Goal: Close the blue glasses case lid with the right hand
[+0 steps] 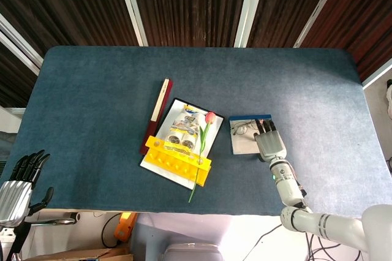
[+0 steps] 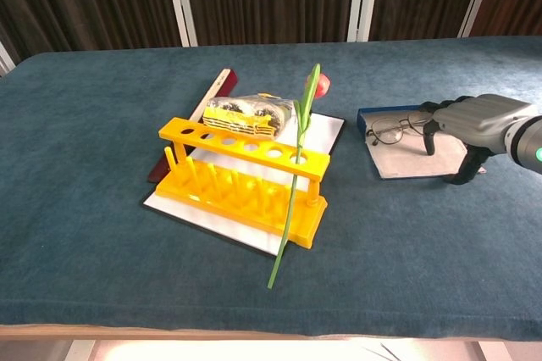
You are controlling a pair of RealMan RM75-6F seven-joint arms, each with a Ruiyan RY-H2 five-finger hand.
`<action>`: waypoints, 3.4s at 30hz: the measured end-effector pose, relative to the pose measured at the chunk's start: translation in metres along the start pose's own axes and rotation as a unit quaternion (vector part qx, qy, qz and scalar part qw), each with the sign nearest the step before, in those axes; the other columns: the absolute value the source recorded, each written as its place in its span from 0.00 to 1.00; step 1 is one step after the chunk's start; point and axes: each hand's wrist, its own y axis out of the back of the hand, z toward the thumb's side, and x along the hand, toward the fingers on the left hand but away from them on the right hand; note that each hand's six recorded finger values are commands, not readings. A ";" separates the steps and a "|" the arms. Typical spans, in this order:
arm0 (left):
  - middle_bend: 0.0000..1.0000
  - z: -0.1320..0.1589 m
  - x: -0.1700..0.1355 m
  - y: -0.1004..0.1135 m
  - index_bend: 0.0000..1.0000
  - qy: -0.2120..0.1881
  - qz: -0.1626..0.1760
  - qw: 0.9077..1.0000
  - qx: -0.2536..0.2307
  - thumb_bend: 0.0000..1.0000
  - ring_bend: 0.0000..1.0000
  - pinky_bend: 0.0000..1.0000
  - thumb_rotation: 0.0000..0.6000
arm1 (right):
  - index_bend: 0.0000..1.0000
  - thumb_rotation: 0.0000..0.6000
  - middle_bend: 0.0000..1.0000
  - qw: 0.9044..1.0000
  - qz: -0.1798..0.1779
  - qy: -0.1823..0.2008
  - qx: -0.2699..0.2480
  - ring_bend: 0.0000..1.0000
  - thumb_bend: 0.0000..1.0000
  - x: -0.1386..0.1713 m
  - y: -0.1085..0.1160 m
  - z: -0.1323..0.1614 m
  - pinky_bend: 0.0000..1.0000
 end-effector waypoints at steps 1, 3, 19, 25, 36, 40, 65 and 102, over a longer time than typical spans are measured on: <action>0.00 0.000 0.000 0.000 0.00 0.000 0.000 1.000 0.000 0.42 0.00 0.07 1.00 | 0.56 1.00 0.01 1.000 -0.001 -0.001 -0.002 0.00 0.69 0.000 0.001 -0.001 0.02; 0.00 0.000 0.000 0.000 0.00 0.000 0.000 1.000 0.000 0.42 0.00 0.07 1.00 | 0.56 1.00 0.01 1.000 -0.003 -0.002 -0.007 0.00 0.70 0.000 0.003 -0.003 0.02; 0.00 -0.001 -0.001 0.000 0.00 0.001 0.001 1.000 0.000 0.42 0.00 0.07 1.00 | 0.56 1.00 0.01 0.999 -0.004 -0.016 -0.040 0.00 0.71 -0.013 0.016 -0.007 0.02; 0.00 -0.001 -0.001 0.001 0.00 0.001 0.001 1.000 0.000 0.42 0.00 0.07 1.00 | 0.56 1.00 0.01 0.999 -0.005 -0.022 -0.047 0.00 0.74 -0.017 0.019 -0.009 0.02; 0.00 -0.001 0.000 0.000 0.00 0.003 0.000 1.000 0.001 0.42 0.00 0.07 1.00 | 0.58 1.00 0.04 0.996 -0.006 -0.052 -0.065 0.00 0.71 -0.040 0.023 -0.019 0.02; 0.00 -0.001 0.000 0.000 0.00 0.003 -0.001 1.000 0.001 0.42 0.00 0.07 1.00 | 0.58 1.00 0.04 0.997 -0.005 -0.052 -0.055 0.00 0.62 -0.041 0.021 -0.019 0.03; 0.00 -0.001 0.001 -0.001 0.00 0.000 -0.005 1.000 0.002 0.42 0.00 0.07 1.00 | 0.71 1.00 0.16 0.994 -0.046 -0.066 -0.068 0.00 0.57 -0.041 0.031 -0.024 0.11; 0.00 -0.004 0.009 -0.008 0.00 0.013 -0.017 1.000 0.010 0.42 0.00 0.07 1.00 | 0.72 1.00 0.16 0.974 -0.050 -0.176 -0.133 0.00 0.57 -0.095 0.056 -0.078 0.11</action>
